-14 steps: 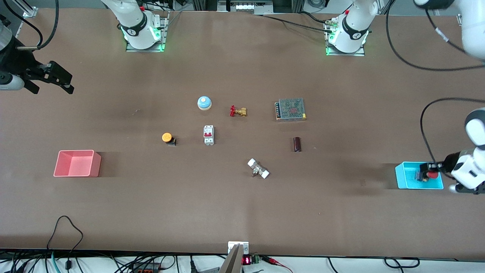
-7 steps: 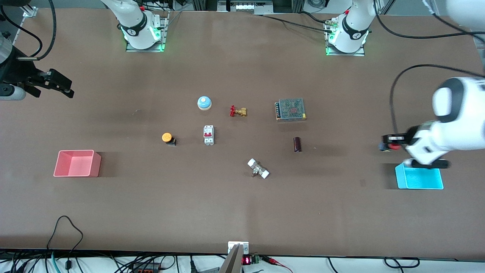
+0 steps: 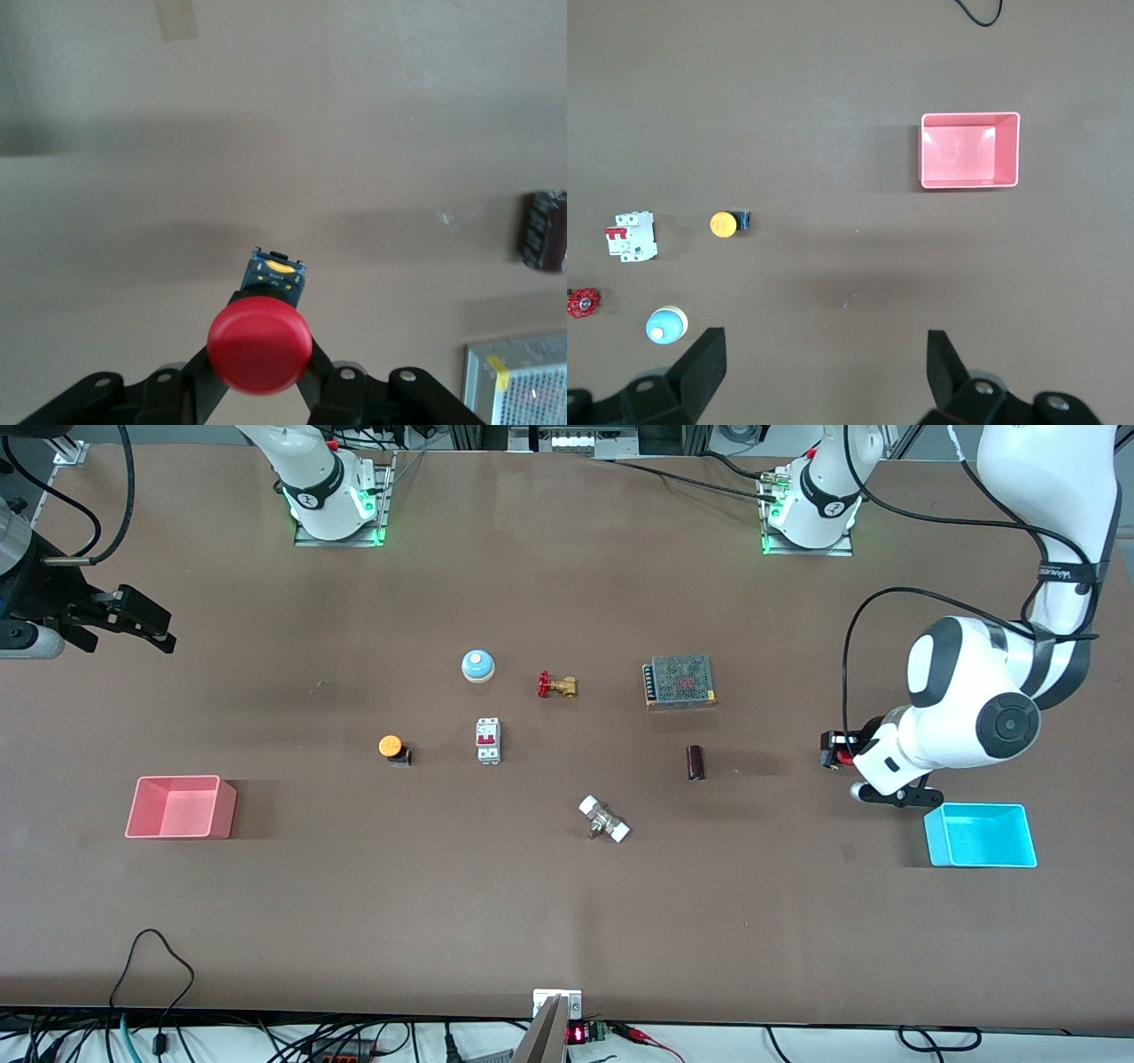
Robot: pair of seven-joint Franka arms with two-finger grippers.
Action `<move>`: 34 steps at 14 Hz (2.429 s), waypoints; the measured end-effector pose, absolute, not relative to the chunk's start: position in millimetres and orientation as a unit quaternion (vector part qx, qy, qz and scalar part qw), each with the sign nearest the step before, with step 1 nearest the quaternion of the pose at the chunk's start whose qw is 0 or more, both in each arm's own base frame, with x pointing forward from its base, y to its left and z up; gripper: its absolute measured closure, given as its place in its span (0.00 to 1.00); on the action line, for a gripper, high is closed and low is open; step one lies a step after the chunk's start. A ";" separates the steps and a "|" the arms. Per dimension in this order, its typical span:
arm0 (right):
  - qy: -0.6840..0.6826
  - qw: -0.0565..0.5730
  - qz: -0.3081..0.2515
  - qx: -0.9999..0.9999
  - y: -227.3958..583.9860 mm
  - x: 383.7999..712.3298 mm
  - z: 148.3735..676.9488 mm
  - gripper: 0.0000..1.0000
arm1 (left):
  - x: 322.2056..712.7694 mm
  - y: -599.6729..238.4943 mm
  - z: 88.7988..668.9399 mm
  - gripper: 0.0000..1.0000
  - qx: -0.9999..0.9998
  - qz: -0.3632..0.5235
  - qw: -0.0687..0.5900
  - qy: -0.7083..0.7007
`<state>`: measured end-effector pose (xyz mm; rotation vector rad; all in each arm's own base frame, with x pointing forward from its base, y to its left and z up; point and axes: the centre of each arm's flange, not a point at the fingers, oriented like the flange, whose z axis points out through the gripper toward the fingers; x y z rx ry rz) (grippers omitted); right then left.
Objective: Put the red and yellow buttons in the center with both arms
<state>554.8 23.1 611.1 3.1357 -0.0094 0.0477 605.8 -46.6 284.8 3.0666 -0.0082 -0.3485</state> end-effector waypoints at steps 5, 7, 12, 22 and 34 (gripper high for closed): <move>-0.001 0.004 -0.009 1.000 24.7 548.5 609.2 0.00 | 584.2 -50.1 241.1 0.66 0.992 -0.085 0.022 0.090; 0.000 0.004 -0.009 1.000 26.5 547.1 610.9 0.00 | 575.8 -56.2 227.0 0.66 0.991 -0.081 0.022 0.103; 0.032 -0.006 -0.004 0.999 65.9 537.0 618.9 0.00 | 571.6 -59.6 217.4 0.52 0.990 -0.080 0.024 0.115; 0.037 -0.006 -0.005 0.999 72.1 535.2 619.2 0.00 | 647.1 3.9 473.3 0.00 0.995 0.043 0.019 0.083; 0.023 -0.006 -0.005 1.000 57.1 537.1 618.6 0.00 | 612.6 19.3 575.2 0.00 0.998 -0.031 0.012 0.050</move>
